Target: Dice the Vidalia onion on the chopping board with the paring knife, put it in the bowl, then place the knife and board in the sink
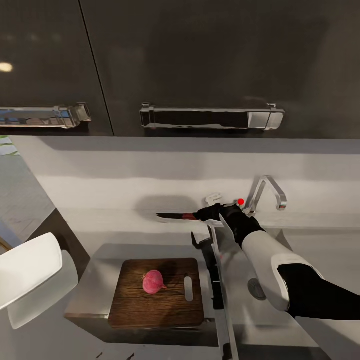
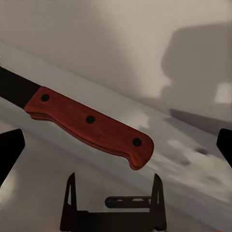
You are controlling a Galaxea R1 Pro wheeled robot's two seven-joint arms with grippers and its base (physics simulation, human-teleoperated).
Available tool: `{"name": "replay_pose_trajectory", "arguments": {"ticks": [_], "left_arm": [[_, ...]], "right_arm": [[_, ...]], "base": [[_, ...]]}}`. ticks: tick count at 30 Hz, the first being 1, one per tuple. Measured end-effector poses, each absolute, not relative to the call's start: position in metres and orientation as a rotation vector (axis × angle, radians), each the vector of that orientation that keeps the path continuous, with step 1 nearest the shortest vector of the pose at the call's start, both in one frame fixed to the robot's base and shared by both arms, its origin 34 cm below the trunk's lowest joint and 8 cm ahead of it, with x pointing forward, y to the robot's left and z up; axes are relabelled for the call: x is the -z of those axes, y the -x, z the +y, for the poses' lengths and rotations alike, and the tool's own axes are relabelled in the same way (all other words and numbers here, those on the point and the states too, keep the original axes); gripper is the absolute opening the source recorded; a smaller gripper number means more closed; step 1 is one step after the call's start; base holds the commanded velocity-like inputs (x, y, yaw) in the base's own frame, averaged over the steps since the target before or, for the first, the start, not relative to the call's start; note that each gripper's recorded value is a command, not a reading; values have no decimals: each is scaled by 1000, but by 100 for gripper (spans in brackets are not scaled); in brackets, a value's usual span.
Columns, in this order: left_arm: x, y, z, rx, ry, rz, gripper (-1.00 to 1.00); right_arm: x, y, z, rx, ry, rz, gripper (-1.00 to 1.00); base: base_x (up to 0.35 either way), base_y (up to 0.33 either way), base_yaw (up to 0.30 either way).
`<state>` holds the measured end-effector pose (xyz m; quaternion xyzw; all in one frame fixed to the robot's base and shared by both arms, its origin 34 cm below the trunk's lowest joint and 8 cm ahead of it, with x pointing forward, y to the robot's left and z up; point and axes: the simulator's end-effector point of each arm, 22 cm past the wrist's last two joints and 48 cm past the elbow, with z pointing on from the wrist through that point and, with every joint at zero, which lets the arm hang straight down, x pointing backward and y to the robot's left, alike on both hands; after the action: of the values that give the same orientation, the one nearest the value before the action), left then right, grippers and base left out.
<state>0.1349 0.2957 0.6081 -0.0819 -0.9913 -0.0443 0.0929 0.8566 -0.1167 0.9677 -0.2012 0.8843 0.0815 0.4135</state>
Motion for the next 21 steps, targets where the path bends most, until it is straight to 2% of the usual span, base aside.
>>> {"name": "replay_pose_trajectory", "arguments": {"ticks": [21], "left_arm": [[-610, -126, 300, 144, 238, -2898, 100]], "right_arm": [[-977, -863, -116, -203, 507, 2180, 100]], "base": [[0, 0, 0]]}}
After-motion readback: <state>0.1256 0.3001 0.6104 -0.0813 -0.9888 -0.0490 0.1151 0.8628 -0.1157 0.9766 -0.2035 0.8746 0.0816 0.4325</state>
